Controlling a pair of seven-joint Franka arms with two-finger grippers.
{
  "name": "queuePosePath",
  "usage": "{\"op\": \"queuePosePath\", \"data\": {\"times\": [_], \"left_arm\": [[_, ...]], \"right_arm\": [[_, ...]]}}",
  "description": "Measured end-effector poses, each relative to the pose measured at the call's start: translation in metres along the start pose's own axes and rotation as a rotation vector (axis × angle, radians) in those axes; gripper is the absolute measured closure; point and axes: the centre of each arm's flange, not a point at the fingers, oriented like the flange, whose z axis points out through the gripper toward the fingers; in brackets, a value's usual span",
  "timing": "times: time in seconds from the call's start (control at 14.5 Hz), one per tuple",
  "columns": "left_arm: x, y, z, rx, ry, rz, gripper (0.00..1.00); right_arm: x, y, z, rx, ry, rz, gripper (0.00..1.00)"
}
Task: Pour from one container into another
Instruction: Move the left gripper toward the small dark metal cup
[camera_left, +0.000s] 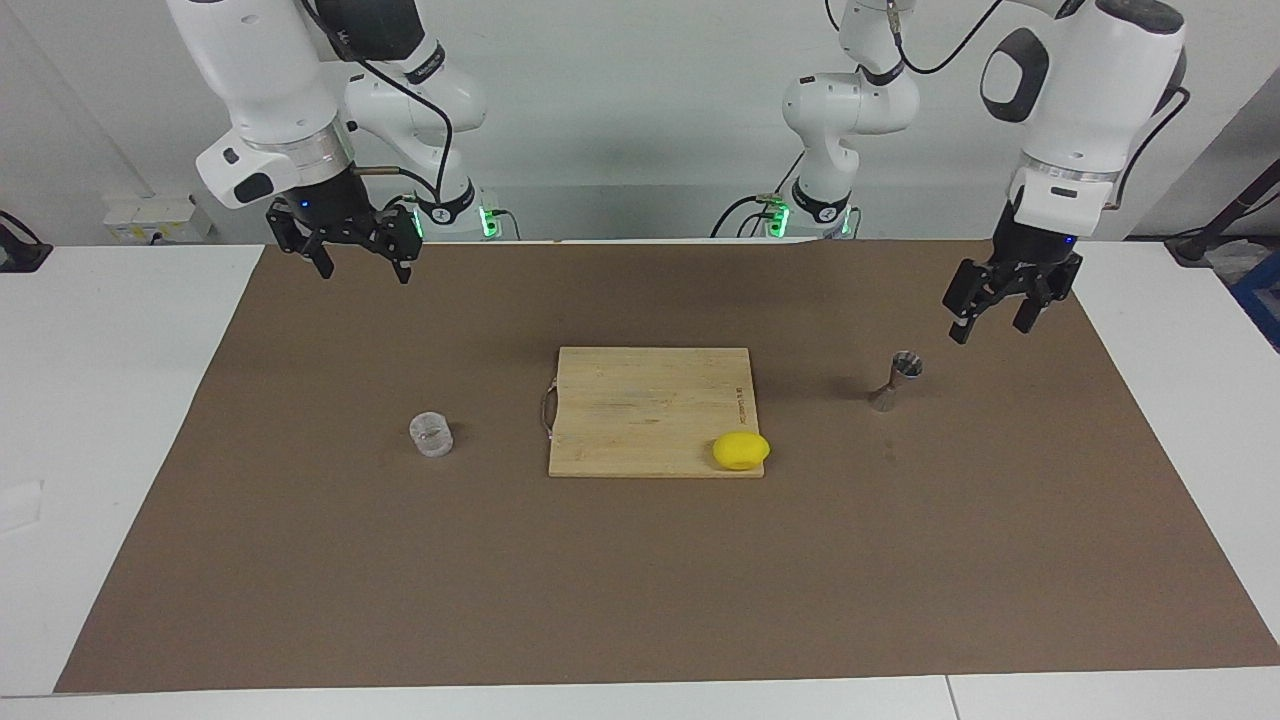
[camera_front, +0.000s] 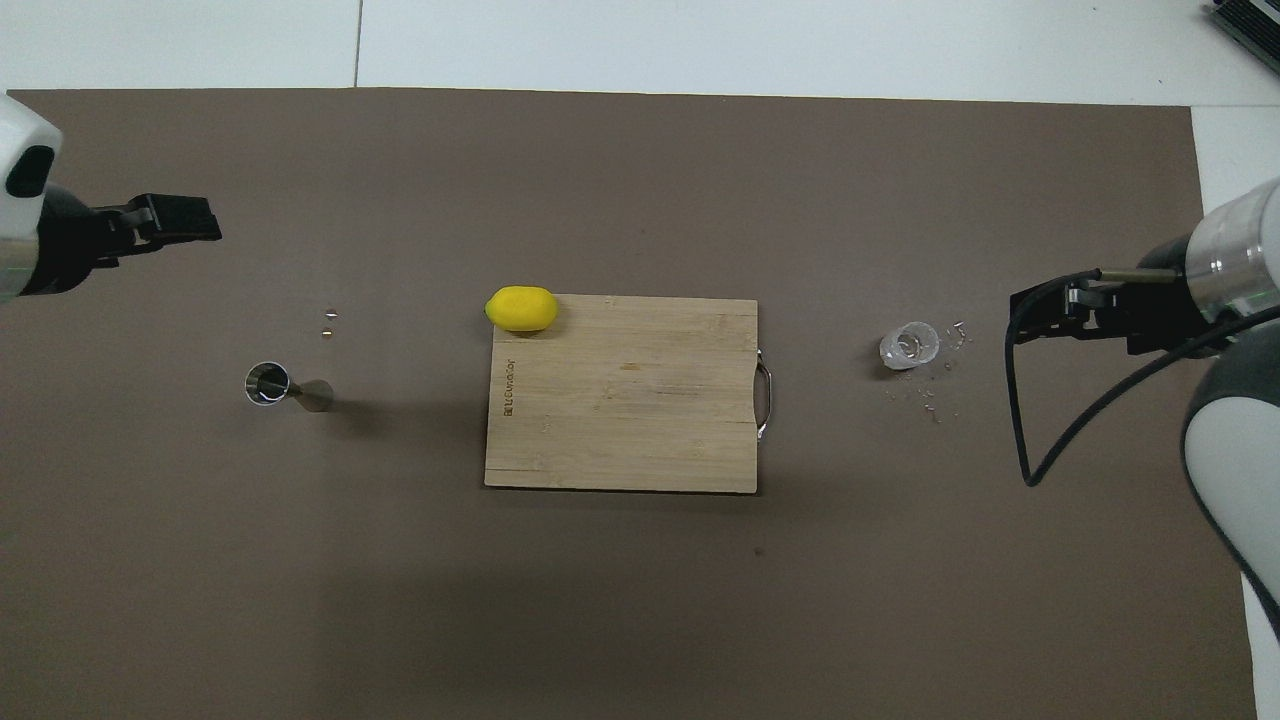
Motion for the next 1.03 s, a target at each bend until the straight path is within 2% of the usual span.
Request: {"op": "queuePosePath", "data": {"times": [0.28,1.03], "left_arm": [[0.005,0.012,0.023,-0.027,0.05,-0.121,0.0],[0.007,0.006,0.035,-0.022,0.05,-0.147,0.0]], "right_arm": [[0.0,0.0,0.0,0.0,0.0,0.0,0.0],[0.0,0.0,0.0,0.0,0.0,0.0,0.0]]}}
